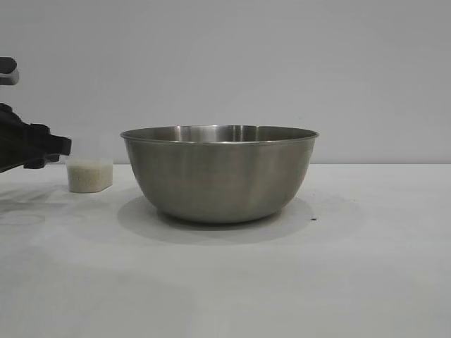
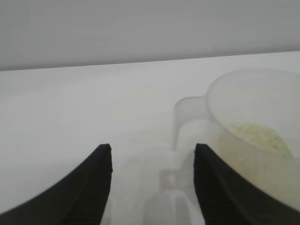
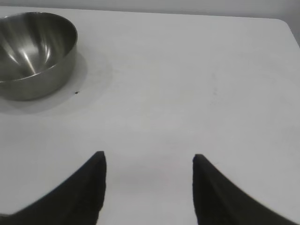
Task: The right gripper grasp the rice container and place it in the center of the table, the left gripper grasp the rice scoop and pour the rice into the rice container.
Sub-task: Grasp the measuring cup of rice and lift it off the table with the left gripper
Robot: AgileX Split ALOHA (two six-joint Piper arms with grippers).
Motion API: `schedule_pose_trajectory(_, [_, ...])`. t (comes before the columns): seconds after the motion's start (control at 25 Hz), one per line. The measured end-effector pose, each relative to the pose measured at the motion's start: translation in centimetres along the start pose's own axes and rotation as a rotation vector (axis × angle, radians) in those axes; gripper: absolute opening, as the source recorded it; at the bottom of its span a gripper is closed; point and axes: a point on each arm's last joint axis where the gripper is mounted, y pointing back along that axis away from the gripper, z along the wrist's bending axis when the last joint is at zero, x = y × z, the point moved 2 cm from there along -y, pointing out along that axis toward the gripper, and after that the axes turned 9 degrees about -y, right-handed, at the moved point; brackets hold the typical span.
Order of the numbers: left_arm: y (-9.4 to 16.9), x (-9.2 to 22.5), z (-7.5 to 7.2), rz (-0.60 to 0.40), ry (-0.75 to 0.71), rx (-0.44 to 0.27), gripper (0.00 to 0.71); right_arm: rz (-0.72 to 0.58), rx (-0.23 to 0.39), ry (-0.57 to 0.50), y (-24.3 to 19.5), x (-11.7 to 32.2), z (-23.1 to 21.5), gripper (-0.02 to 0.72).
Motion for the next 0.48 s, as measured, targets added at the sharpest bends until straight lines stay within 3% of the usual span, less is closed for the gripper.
schedule_pose_trajectory(0.48, [-1.1, 0.8, -0.1, 0.014, -0.006, 0.011, 0.389, 0.000, 0.000, -0.001, 0.0, 0.0, 0.0, 0.358])
